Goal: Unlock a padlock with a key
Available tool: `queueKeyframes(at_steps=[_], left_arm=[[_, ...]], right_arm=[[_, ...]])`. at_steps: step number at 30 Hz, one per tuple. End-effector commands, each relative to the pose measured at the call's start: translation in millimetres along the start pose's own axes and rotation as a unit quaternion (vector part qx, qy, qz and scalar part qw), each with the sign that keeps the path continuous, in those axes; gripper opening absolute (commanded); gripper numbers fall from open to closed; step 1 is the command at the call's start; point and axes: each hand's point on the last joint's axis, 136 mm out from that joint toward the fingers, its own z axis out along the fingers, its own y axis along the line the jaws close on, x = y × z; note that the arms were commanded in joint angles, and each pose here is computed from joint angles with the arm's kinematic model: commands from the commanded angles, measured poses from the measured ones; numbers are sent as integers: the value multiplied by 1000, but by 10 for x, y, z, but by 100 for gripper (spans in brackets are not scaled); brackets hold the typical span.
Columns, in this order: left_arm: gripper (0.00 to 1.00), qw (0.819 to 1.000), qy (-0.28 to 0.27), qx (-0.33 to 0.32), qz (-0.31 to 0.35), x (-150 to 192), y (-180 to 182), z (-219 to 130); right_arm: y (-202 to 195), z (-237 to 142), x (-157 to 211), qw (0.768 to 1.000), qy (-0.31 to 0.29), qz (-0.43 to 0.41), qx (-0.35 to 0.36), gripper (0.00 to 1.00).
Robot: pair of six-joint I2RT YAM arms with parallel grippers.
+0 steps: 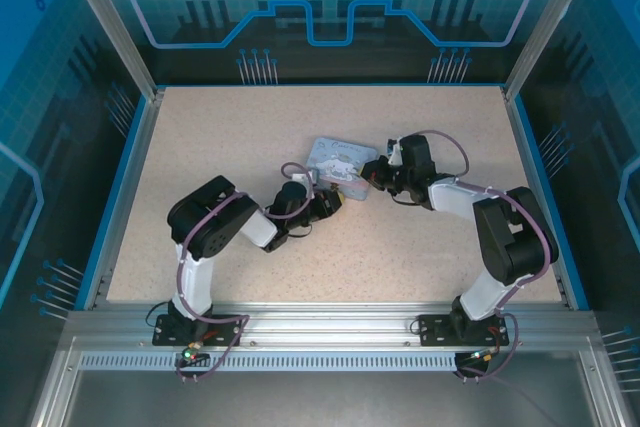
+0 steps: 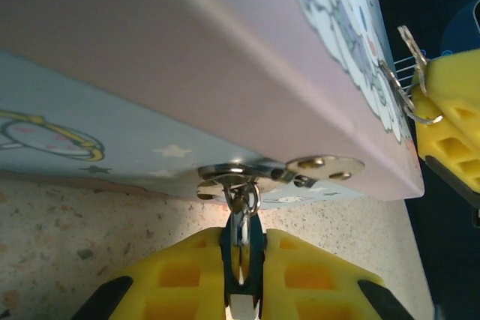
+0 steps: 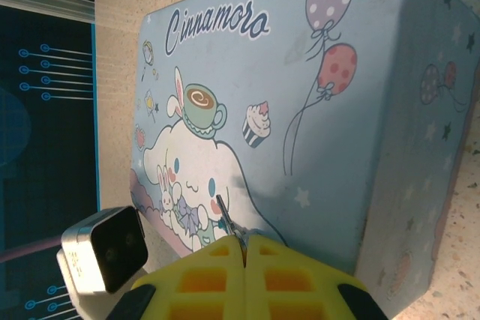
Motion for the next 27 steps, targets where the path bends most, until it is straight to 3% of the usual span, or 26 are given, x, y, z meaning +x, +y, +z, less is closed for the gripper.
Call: queueKeyframes(at_steps=[1, 9, 16, 27], left_arm=[[0, 997, 46, -3, -69, 52, -55, -33], [0, 982, 55, 30, -181, -50, -159, -49], [0, 970, 39, 35, -236, -124, -221, -94], [0, 979, 39, -27, -197, -220, -457, -352]], right_arm=[[221, -176, -116, 1000, -8, -13, -25, 0], [730, -544, -196, 995, -25, -43, -83, 0], [674, -758, 71, 994, -16, -46, -93, 0], [281, -716, 434, 996, 7, -28, -84, 0]])
